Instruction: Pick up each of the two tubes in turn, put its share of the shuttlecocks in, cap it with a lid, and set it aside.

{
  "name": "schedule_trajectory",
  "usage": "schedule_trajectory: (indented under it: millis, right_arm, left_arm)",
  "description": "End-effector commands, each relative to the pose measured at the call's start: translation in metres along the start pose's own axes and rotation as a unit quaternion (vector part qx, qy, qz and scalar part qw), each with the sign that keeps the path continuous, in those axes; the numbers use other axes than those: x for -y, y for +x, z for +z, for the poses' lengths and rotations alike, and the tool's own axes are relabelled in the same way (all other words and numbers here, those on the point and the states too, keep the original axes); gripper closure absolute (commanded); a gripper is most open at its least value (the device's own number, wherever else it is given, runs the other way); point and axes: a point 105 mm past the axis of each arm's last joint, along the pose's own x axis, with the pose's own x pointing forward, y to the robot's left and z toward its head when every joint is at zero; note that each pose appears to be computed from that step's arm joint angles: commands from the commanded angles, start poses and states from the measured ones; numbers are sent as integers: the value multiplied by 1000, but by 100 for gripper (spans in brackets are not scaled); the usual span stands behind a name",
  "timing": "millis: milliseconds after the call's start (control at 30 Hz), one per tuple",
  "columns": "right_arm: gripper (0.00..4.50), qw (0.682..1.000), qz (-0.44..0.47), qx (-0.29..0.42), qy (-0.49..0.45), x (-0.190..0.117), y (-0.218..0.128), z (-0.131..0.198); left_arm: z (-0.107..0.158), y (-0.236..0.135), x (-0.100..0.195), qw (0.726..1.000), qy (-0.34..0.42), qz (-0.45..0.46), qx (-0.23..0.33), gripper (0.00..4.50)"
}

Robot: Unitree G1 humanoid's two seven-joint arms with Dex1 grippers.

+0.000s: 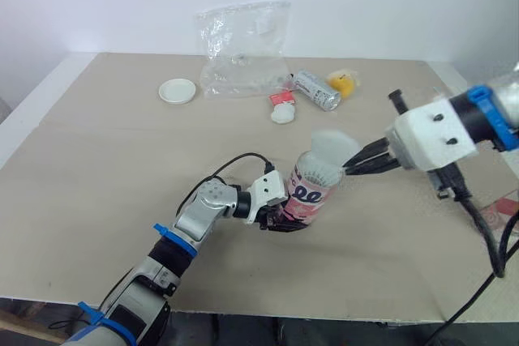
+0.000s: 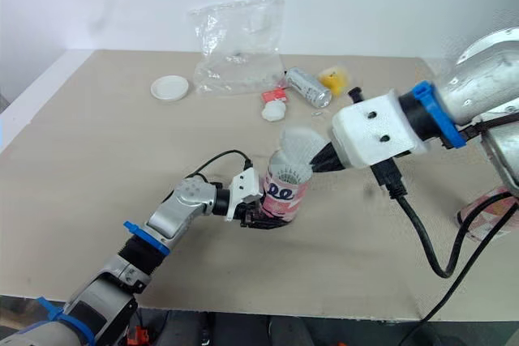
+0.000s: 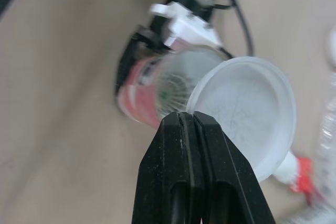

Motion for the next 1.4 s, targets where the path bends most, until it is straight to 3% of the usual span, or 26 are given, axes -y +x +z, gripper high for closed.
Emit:
schedule_trajectory:
  millis: [33,667,1400]
  right_arm:
    - [431,999,25,0,-21,-4,-2,0]
    - [431,997,47,33,-52,0,14,9]
    - [431,998,51,13,-34,-1,11,-1]
  left_arm:
    - [-22,-6,-3,999,-30,14,-40,159]
    - [-26,-10,0,998,-29,22,-47,159]
    - [-28,-11,1,998,-33,25,-52,159]
